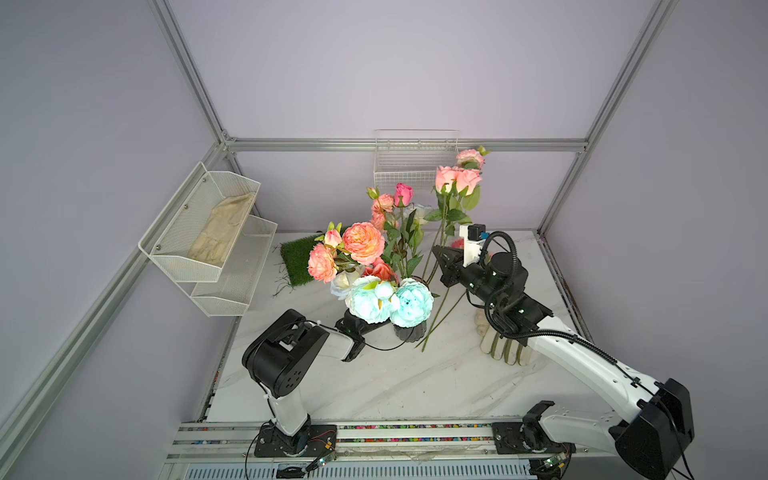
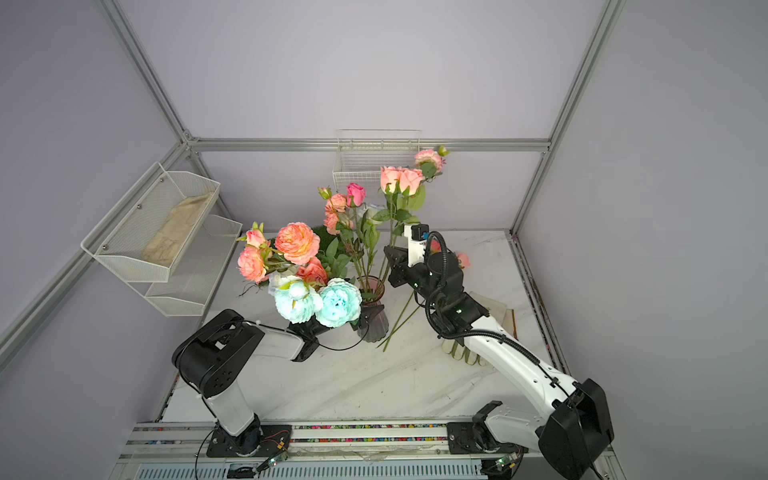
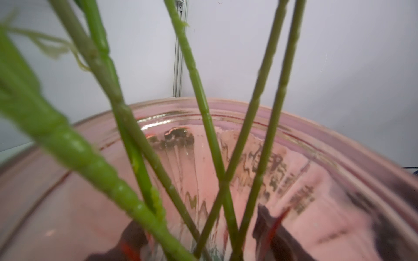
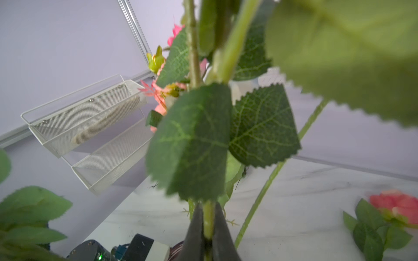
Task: Pick out pink flowers from the vase
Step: Pick up the flower from the vase, then place the flower at the center of the board.
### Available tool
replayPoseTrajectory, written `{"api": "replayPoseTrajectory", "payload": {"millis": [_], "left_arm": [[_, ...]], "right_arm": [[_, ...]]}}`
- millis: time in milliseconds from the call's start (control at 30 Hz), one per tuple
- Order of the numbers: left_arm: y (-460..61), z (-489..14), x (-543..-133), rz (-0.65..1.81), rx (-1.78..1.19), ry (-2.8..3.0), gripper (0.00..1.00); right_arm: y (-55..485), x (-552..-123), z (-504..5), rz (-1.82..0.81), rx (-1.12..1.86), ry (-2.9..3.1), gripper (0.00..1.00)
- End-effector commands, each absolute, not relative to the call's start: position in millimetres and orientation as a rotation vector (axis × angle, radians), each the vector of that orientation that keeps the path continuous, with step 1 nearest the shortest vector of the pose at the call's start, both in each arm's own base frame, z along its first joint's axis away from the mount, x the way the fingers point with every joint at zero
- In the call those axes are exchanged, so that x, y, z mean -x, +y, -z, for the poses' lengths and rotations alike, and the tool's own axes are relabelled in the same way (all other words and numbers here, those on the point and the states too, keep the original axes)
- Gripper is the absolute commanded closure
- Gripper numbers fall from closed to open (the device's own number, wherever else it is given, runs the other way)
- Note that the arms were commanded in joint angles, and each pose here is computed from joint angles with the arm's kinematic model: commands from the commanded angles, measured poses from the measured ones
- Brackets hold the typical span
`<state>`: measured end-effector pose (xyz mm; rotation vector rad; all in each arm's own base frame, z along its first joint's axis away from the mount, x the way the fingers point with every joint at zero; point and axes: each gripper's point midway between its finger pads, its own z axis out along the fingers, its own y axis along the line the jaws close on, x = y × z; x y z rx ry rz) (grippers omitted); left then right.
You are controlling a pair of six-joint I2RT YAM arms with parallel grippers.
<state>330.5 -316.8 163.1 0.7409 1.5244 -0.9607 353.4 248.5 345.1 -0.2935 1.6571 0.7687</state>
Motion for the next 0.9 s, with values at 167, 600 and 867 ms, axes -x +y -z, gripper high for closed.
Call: {"api": "replayPoseTrajectory", "payload": {"millis": [167,600,867], "left_arm": [[-312,-97,-320,1.008,-0.704,1.829,1.00],[-311,-96,-321,0.997,-0.703,1.827,1.00],[-310,-93,-317,1.002,-0.707,1.833,1.00]], "right_arm": [[247,-338,-375,-0.775,0.344,1.583,0.97],[142,-319,-457,-0.369,0.112,1.469,0.97],[49,-327,-467,0.047,-0.208,1.464,0.98]]}}
